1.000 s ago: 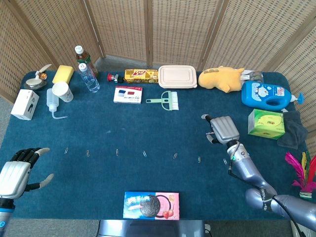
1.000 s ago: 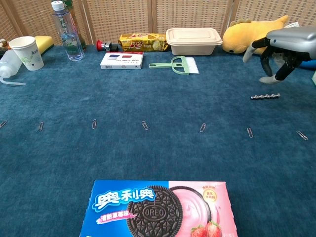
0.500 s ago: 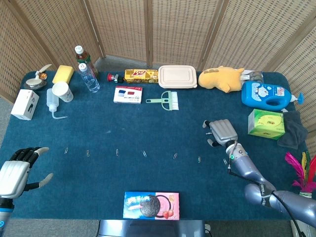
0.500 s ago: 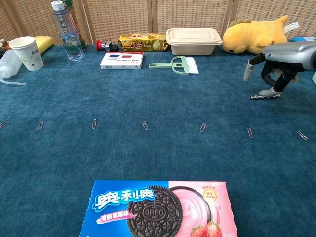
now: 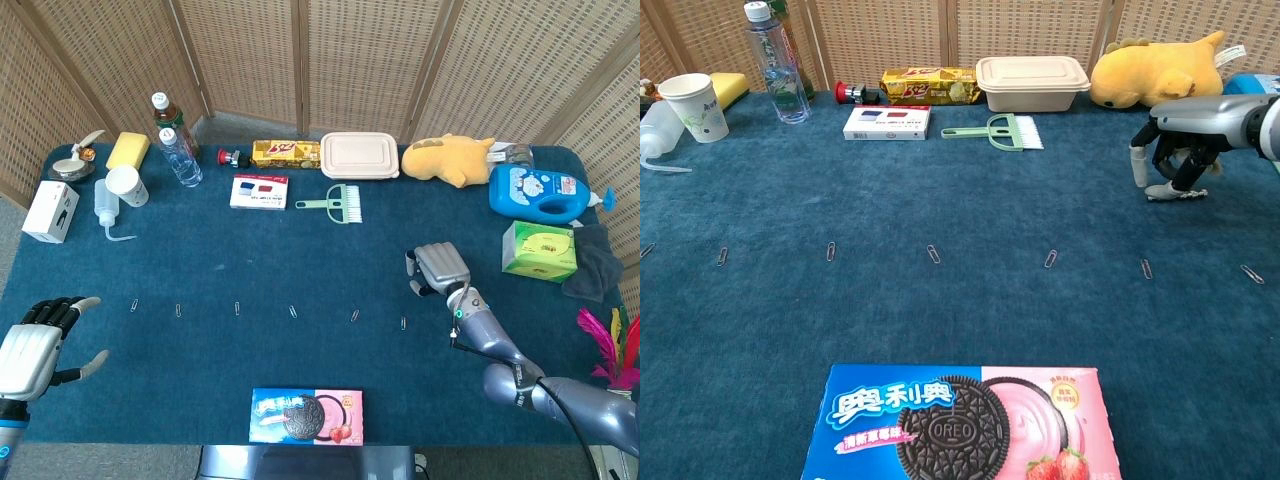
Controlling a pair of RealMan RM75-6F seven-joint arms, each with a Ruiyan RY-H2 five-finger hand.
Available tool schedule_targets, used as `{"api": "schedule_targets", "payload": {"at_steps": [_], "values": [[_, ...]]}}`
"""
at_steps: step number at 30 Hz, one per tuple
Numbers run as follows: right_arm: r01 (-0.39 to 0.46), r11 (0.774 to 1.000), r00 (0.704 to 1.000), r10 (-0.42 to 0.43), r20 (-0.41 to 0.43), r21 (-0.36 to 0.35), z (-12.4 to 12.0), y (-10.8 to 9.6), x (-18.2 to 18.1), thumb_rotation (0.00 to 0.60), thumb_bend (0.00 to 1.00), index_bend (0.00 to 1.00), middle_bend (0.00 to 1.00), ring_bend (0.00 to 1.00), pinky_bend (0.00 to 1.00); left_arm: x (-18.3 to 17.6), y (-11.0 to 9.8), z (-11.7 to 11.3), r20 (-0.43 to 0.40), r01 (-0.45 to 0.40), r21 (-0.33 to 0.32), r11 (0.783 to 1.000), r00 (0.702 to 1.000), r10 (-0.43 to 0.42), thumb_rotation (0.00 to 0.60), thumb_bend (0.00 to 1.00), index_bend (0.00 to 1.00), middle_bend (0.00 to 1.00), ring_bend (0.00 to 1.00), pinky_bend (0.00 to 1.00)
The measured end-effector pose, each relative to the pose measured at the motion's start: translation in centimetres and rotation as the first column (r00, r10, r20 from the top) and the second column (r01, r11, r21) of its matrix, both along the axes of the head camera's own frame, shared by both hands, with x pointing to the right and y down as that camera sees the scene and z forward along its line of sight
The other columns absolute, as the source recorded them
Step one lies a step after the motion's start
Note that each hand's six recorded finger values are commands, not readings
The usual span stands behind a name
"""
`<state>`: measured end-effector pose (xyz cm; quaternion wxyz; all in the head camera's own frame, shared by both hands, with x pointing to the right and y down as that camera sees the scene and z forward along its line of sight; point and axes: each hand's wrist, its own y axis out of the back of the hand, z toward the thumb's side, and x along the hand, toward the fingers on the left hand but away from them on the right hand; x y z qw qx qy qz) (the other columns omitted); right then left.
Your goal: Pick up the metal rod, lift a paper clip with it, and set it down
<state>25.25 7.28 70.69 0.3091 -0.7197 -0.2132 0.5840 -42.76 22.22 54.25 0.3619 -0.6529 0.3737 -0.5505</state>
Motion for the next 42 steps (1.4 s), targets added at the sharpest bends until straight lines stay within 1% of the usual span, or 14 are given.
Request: {"api": "schedule_targets", "payload": {"at_steps": [4, 9, 13, 17, 22, 26, 30, 42], "values": [[-0.004, 1.0, 1.0, 0.004, -0.002, 0.004, 0.2, -0.2, -0.2, 0.591, 0.39, 0.52, 0.81, 0.84, 0.74, 0.0, 0.0, 0.0, 0.001, -0.001, 0.001, 1.0, 1.0, 0.001, 0.44, 0.39, 0.21, 0.25, 0.21, 0.19], [-0.018, 0.999, 1.0, 0.018, -0.005, 0.027, 0.4, -0.6, -0.5, 0.59, 0.39, 0.51, 0.81, 0.84, 0.74, 0.0, 0.0, 0.0, 0.0, -0.001, 0.001, 1.0, 1.0, 0.001, 0.442, 0.39, 0.21, 0.25, 0.21, 0.19], [-0.026, 0.999, 1.0, 0.027, -0.013, 0.037, 0.8, -0.8, -0.5, 0.591, 0.39, 0.48, 0.81, 0.84, 0.74, 0.0, 0.0, 0.0, 0.0, 0.001, 0.0, 1.0, 1.0, -0.001, 0.441, 0.39, 0.21, 0.25, 0.21, 0.19], [-0.041, 0.998, 0.999, 0.042, -0.026, 0.037, 1.5, -1.0, -0.4, 0.591, 0.39, 0.47, 0.81, 0.84, 0.74, -0.1, 0.0, 0.1, 0.001, 0.002, -0.001, 1.0, 1.0, -0.002, 0.438, 0.39, 0.21, 0.25, 0.21, 0.19], [-0.04, 0.999, 0.998, 0.041, -0.045, 0.033, 2.0, -0.9, -0.1, 0.59, 0.39, 0.47, 0.81, 0.83, 0.74, -0.1, 0.0, 0.1, 0.0, 0.0, -0.002, 1.0, 1.0, 0.0, 0.44, 0.39, 0.21, 0.25, 0.21, 0.19], [-0.039, 0.999, 0.997, 0.042, -0.072, 0.034, 2.4, -0.9, 0.5, 0.59, 0.39, 0.48, 0.81, 0.83, 0.74, -0.2, 0.0, 0.2, 0.001, 0.001, -0.002, 1.0, 1.0, -0.001, 0.441, 0.39, 0.21, 0.25, 0.21, 0.19], [-0.049, 0.998, 0.996, 0.052, -0.079, 0.035, 2.5, -0.9, 0.8, 0.591, 0.39, 0.5, 0.81, 0.83, 0.74, 0.0, -0.1, 0.2, -0.001, -0.002, -0.001, 1.0, 1.0, 0.002, 0.441, 0.39, 0.2, 0.25, 0.21, 0.19], [-0.041, 0.999, 0.994, 0.044, -0.104, 0.035, 3.1, -0.7, 0.9, 0.59, 0.4, 0.45, 0.8, 0.83, 0.74, -0.1, -0.1, 0.1, -0.001, -0.001, 0.001, 1.0, 1.0, 0.001, 0.439, 0.39, 0.19, 0.25, 0.21, 0.19]]}}
